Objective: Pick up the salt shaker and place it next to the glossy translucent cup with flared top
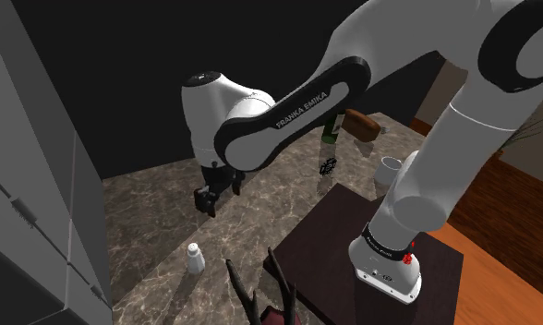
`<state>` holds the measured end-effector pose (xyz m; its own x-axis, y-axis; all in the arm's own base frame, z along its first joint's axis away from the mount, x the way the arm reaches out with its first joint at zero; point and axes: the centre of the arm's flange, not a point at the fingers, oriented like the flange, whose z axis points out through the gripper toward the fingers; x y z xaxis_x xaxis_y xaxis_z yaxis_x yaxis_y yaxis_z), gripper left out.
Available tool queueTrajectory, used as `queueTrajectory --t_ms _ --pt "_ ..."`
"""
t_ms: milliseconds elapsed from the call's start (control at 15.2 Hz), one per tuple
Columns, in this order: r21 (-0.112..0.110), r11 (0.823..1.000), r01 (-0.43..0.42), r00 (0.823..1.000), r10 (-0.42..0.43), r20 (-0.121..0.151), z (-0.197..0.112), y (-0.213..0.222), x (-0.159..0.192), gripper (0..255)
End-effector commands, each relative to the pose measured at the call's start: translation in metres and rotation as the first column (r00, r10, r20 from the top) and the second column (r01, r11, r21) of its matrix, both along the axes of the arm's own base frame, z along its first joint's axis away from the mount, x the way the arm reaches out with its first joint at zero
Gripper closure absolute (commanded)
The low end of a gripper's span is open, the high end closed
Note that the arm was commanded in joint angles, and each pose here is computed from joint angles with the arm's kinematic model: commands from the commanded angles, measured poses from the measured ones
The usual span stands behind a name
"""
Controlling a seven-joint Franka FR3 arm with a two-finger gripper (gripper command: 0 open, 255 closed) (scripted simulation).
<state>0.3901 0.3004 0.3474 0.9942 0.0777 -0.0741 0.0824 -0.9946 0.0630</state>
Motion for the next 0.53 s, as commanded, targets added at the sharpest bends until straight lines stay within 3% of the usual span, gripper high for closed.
queueTrajectory --t_ms 0,462 --pt "0.000 1.000 0.004 1.000 -0.004 -0.001 -0.019 0.020 0.006 0" --pt "-0.004 1.000 0.011 1.000 -0.011 -0.004 -0.078 0.088 0.028 0"
